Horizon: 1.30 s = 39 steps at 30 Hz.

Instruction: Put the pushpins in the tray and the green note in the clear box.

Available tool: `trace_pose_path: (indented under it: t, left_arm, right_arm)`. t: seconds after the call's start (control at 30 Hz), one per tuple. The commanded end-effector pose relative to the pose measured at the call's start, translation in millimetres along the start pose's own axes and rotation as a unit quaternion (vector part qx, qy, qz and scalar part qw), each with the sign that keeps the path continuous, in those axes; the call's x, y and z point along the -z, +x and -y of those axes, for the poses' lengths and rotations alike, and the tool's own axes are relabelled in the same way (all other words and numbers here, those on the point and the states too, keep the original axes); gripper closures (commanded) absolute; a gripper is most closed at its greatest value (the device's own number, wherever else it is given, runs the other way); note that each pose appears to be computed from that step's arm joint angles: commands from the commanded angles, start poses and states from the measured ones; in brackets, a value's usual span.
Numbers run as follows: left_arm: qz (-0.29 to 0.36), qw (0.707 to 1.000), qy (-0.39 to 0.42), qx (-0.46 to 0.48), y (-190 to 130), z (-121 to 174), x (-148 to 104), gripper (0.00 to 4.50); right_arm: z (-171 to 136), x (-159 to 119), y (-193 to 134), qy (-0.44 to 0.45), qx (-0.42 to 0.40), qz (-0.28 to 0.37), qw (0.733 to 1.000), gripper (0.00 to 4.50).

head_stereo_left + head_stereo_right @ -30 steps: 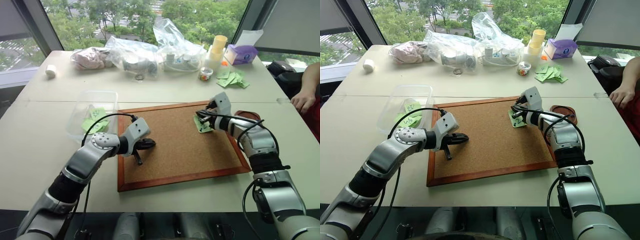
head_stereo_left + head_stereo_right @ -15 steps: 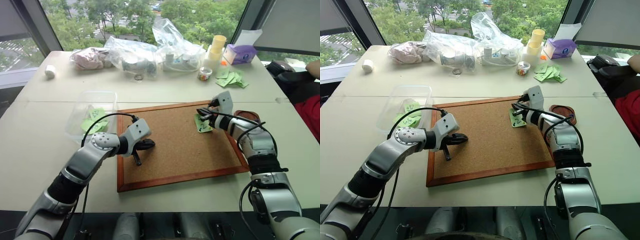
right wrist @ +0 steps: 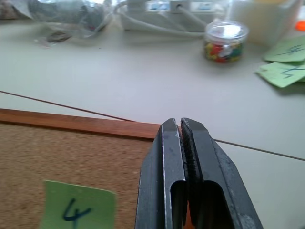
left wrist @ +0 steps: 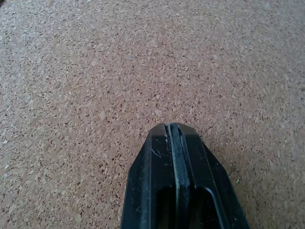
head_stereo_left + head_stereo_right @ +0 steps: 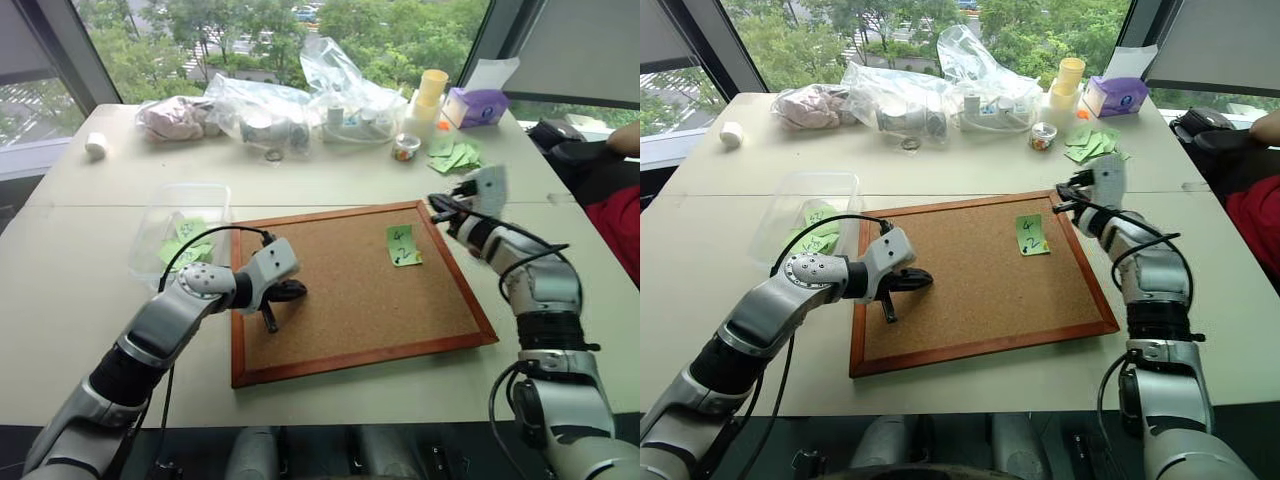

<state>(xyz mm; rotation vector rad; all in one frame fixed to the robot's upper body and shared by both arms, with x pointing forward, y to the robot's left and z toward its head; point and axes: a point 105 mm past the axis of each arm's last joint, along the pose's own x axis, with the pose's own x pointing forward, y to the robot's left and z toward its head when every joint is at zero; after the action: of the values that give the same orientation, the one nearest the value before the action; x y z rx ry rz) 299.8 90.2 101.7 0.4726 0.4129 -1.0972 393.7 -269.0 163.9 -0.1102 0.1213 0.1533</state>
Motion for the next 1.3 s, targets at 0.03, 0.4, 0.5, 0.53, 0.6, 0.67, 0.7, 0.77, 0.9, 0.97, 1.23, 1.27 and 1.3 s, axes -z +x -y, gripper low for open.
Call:
trace_pose_path:
  t: [0.03,0.4,0.5,0.53,0.6,0.67,0.7,0.77,0.9,0.97,1.23,1.27,1.3]
  left_arm:
    - [-0.003,1.0,0.016,0.016,0,-1,0,4.5]
    - [0.005,0.999,0.034,0.029,3,-6,-4,4.5]
    - [0.006,0.999,0.036,0.031,3,-4,-5,4.5]
    - [0.006,0.999,0.035,0.031,3,-4,-5,4.5]
    - [0.006,0.999,0.034,0.031,3,-3,-4,4.5]
    - [0.006,0.999,0.032,0.03,3,-3,-4,4.5]
    - [0.006,0.999,0.032,0.03,3,-4,-3,4.5]
    - [0.006,0.999,0.031,0.029,3,-4,-3,4.5]
    - [0.006,0.999,0.03,0.027,4,-6,-2,4.5]
    - [0.006,0.999,0.03,0.027,4,-6,-2,4.5]
    - [0.006,0.999,0.03,0.026,4,-6,-1,4.5]
    - [0.006,0.999,0.03,0.027,3,-5,-1,4.5]
    - [0.007,0.999,0.031,0.029,2,-4,-1,4.5]
  right_arm:
    - [16,1,-14,-0.01,0.032,-0.012,0.999,4.48]
    - [30,32,-17,0.029,0.074,-0.058,0.995,4.48]
    - [34,36,-15,0.036,0.09,-0.064,0.993,3.93]
    - [36,35,-14,0.036,0.095,-0.063,0.993,3.61]
    - [37,34,-14,0.037,0.099,-0.06,0.993,2.71]
    - [38,34,-14,0.039,0.1,-0.058,0.993,1.72]
    - [39,34,-13,0.039,0.1,-0.058,0.993,1.26]
    - [40,33,-13,0.038,0.104,-0.054,0.992,0.22]
    - [40,29,-12,0.042,0.103,-0.045,0.993,0.04]
    - [41,28,-12,0.043,0.106,-0.042,0.993,0.04]
    - [49,8,-18,0.053,0.125,-0.001,0.991,0.04]
    - [41,5,-18,0.036,0.102,0.003,0.994,0.04]
    - [31,3,-19,0.018,0.073,0.006,0.997,0.04]
